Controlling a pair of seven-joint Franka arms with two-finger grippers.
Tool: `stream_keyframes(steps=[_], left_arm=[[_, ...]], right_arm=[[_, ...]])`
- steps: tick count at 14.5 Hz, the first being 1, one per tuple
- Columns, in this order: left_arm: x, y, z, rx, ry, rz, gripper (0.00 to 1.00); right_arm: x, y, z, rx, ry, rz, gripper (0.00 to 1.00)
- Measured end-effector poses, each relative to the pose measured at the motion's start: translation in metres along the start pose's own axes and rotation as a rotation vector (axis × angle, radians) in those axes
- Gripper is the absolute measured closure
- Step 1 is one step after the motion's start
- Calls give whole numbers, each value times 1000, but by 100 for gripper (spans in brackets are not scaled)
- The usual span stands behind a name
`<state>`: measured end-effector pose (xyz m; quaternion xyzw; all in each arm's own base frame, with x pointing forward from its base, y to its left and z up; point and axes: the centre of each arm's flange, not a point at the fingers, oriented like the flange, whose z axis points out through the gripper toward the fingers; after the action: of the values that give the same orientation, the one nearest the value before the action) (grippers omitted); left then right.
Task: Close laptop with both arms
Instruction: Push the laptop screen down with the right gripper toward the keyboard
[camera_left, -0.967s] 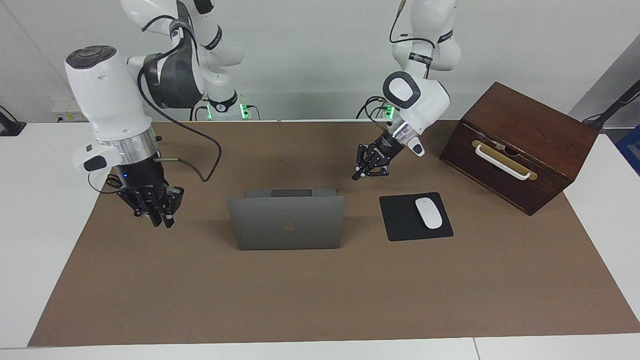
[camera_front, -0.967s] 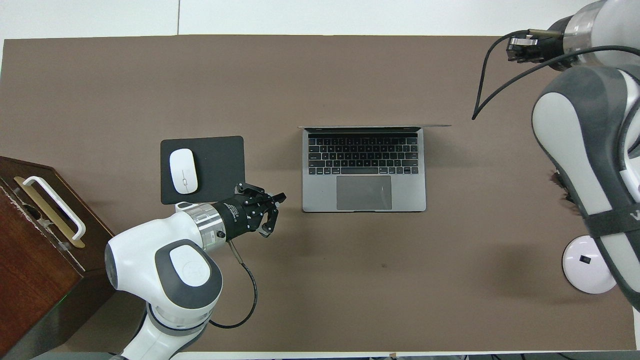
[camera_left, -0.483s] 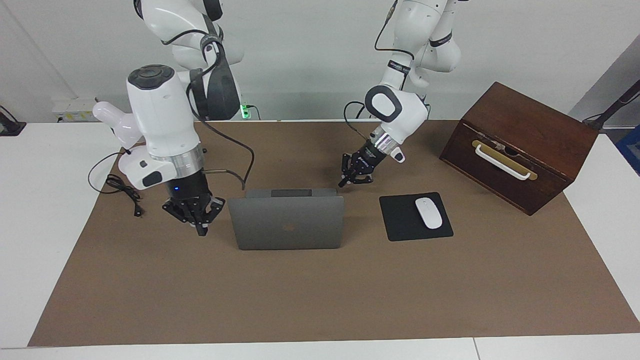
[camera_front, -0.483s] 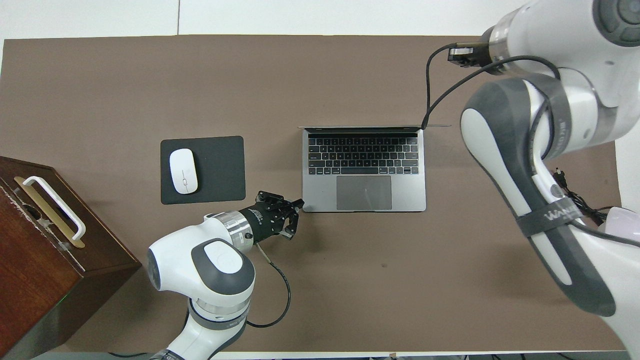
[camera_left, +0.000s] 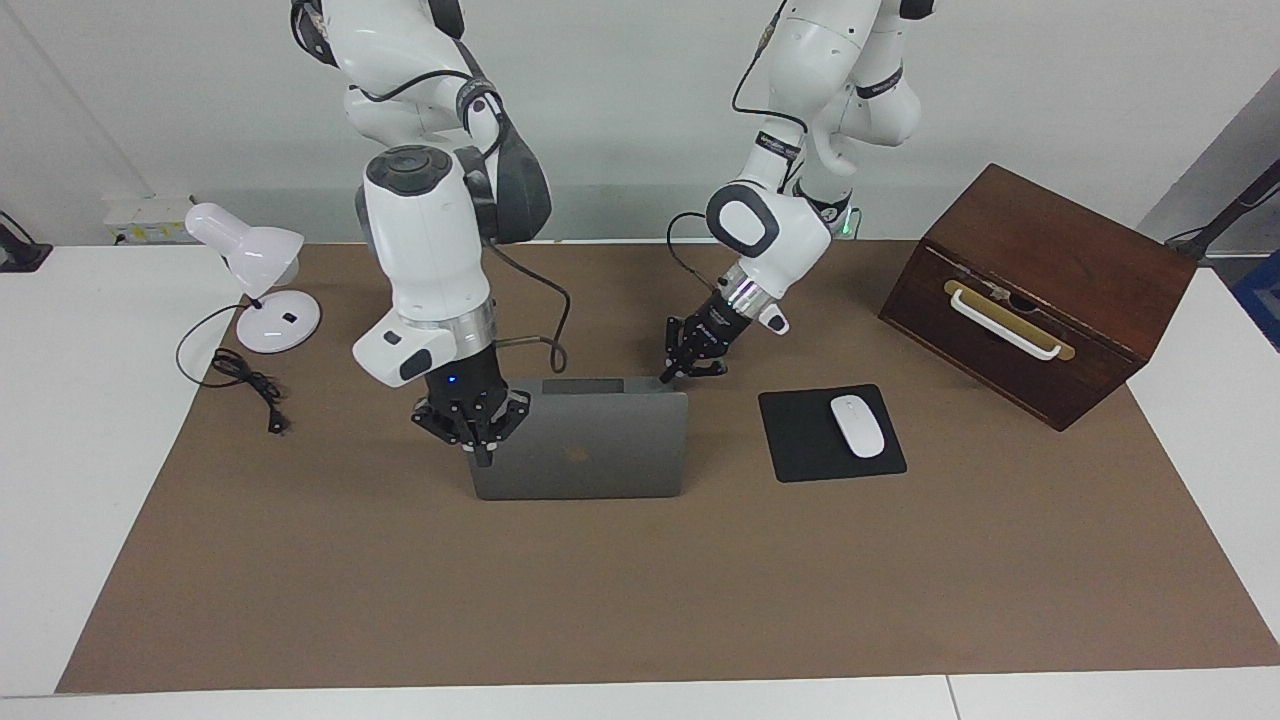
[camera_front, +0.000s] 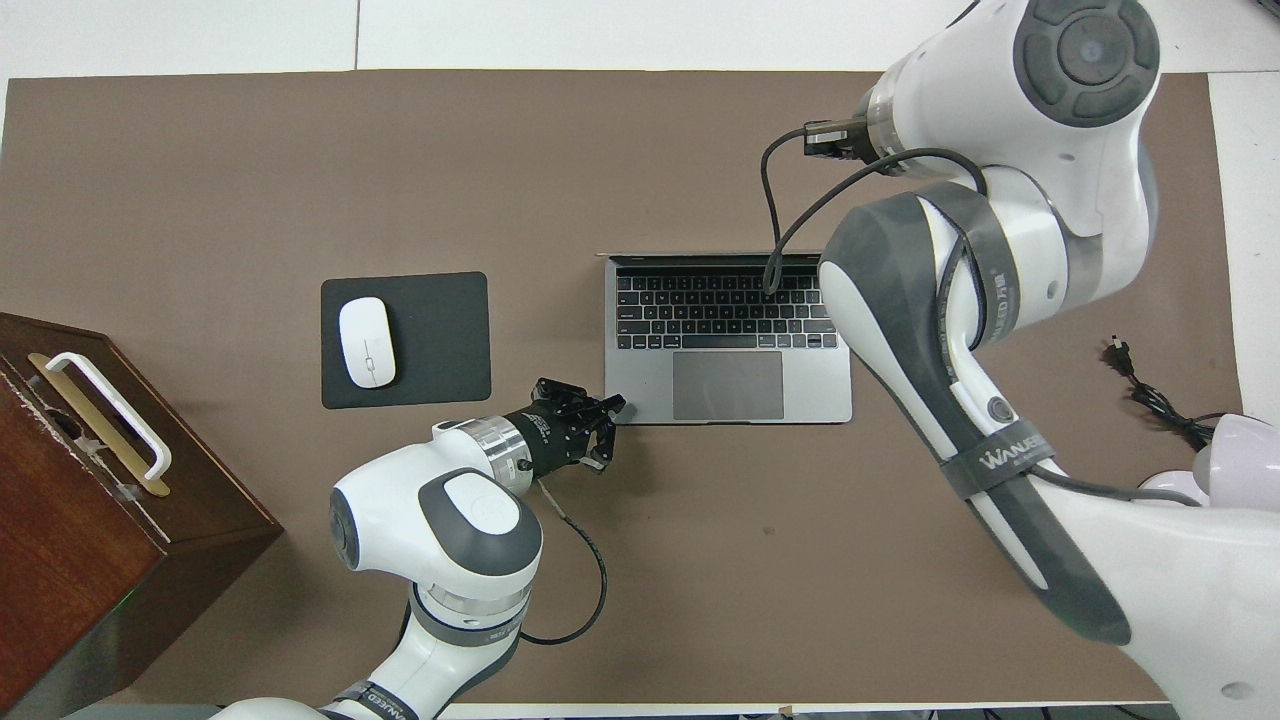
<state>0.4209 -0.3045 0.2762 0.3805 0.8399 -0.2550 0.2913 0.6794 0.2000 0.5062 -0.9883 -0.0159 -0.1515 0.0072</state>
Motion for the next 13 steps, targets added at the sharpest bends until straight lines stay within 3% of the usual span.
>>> stream_keyframes(steps=[7, 13], left_arm=[[3, -6, 16, 0, 24, 11, 99], [2, -6, 18, -2, 25, 12, 99]], right_arm=[[-17, -38, 4, -15, -54, -51, 99], [-32, -48, 13, 24, -159, -30, 99]])
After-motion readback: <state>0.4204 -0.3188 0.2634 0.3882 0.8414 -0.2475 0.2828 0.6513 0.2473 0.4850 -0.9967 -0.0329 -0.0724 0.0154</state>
